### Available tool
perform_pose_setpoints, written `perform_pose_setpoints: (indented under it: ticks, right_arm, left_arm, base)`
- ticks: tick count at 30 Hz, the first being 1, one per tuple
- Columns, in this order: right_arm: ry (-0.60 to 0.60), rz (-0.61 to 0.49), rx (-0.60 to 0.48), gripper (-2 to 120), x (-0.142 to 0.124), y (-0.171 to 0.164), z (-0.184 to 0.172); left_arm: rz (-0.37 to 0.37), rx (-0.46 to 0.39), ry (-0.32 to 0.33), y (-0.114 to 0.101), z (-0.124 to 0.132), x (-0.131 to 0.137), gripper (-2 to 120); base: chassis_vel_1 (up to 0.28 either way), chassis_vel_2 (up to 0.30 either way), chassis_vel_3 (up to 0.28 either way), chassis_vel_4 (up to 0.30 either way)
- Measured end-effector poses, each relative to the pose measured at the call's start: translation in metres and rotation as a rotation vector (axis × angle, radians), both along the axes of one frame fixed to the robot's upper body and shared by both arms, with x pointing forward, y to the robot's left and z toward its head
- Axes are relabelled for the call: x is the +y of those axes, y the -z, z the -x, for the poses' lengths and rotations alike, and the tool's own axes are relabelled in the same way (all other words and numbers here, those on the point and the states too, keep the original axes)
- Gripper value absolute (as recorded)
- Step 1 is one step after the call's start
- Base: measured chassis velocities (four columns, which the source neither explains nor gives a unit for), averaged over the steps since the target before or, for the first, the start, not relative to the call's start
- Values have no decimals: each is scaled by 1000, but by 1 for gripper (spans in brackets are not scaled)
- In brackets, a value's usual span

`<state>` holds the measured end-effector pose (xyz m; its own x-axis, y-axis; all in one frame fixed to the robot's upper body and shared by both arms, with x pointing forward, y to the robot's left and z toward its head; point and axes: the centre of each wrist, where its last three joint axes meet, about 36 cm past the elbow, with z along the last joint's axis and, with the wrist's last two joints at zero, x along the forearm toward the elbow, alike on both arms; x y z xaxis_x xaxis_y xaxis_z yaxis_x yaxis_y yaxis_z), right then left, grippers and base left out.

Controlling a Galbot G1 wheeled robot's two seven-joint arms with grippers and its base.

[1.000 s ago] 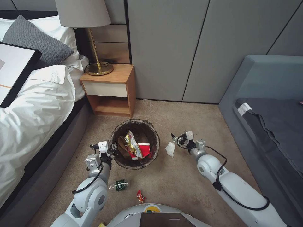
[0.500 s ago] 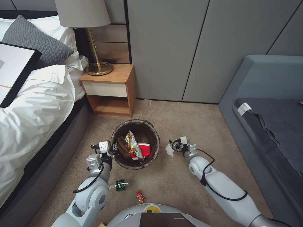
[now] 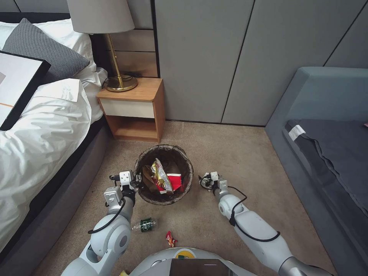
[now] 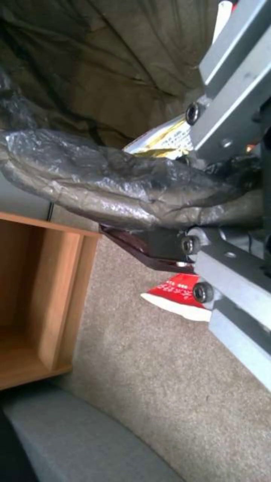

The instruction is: Pick up the trash bin, then pick up the garbage from the floor and place it into the trash bin.

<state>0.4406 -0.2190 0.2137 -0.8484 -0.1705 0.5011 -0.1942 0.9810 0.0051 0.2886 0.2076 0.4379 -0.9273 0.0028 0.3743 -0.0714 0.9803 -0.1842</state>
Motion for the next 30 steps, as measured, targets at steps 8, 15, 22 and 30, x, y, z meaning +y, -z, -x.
perform_pose_setpoints:
  ticks: [8, 15, 22, 30]
  right_arm:
    - [9, 16, 31, 100, 8, 20, 3]
    - [28, 34, 55, 100, 5, 32, 3]
    - [52, 48, 63, 100, -2, 37, 3]
    - [55, 56, 60, 100, 0, 43, -1]
  left_arm:
    - [1, -1, 1, 0, -1, 1, 4]
    - [0, -2, 0, 0, -2, 2, 4]
    - [1, -1, 2, 0, -3, 2, 4]
    - [0, -1, 3, 0, -3, 2, 4]
  base:
    - [0, 0, 0, 0]
    - [0, 0, 0, 0]
    - [0, 0, 0, 0]
    - [0, 0, 0, 0]
